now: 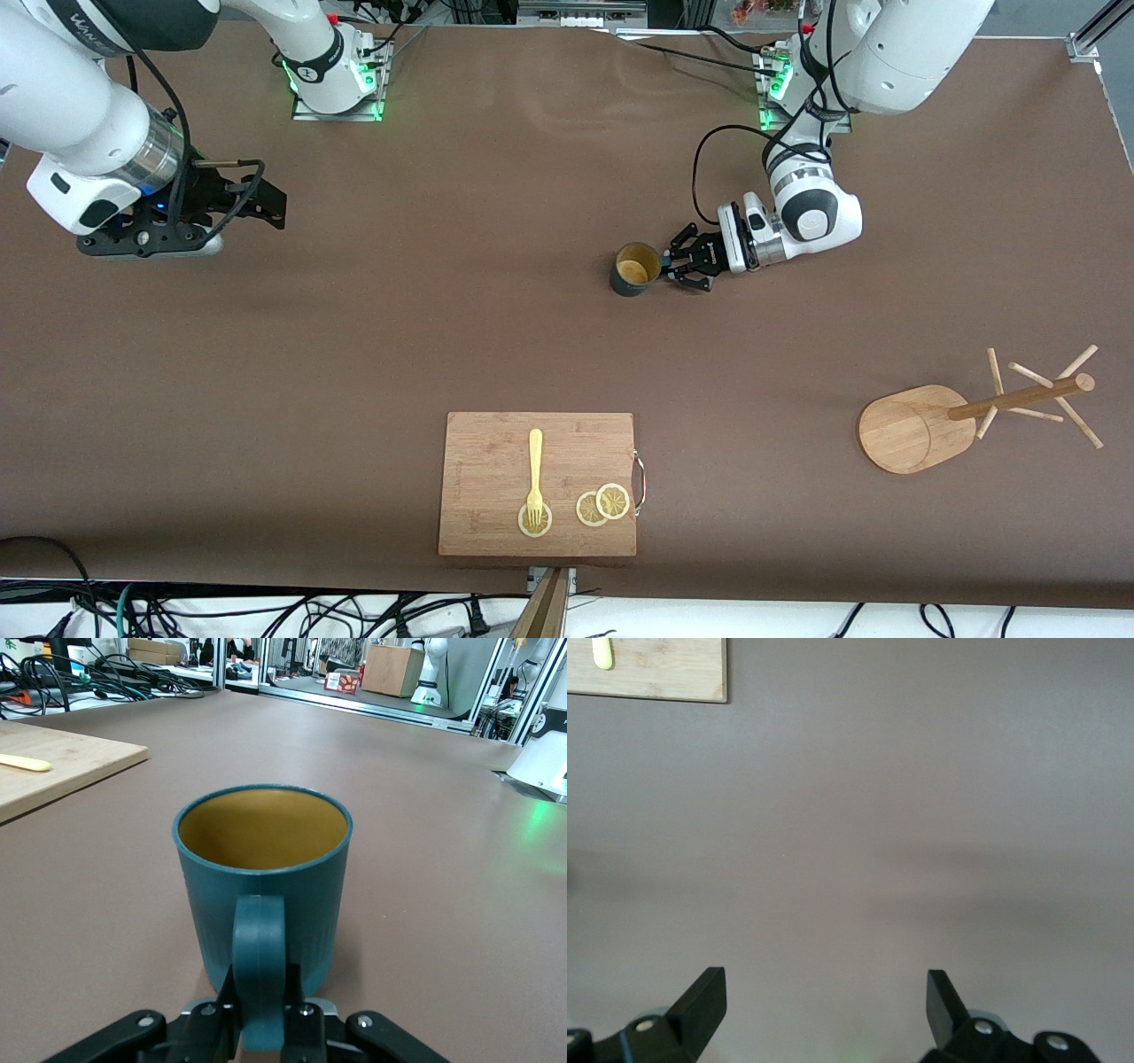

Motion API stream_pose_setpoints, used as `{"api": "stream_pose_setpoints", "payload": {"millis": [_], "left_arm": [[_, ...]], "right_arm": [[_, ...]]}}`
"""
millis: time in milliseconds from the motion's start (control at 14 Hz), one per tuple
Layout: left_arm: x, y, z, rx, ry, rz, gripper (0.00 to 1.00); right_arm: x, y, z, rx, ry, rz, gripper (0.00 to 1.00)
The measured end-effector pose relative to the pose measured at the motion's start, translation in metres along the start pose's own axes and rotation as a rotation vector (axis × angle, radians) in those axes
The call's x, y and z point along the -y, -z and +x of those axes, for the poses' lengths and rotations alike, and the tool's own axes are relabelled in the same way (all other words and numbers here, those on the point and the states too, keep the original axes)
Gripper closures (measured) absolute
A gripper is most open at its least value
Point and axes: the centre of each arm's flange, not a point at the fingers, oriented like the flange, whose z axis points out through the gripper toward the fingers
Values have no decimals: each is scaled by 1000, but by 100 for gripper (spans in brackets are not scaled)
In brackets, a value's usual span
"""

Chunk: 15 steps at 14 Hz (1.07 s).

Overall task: Pass cup and hang on rack
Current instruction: 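Grasp the mug handle with the left gripper while the right gripper withdraws, then lift the teal mug with the left gripper toward the wooden rack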

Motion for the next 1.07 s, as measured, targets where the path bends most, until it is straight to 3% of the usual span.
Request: {"api": "stream_pose_setpoints", "payload": {"millis": [357,643,857,1071], "left_arm": [[11,15,-4,-6,41,38,79],[18,49,8,-20,178,81,79],[28,88,32,3,269,67,79],[40,138,65,69,306,48,79]], "right_arm": [[-14,0,2,2,-11,10,0],[-18,9,-6,1,-9,-13,0],[-45,19,-11,-3,9,-14,0],[-59,19,-11,2,24,-12,0]]}}
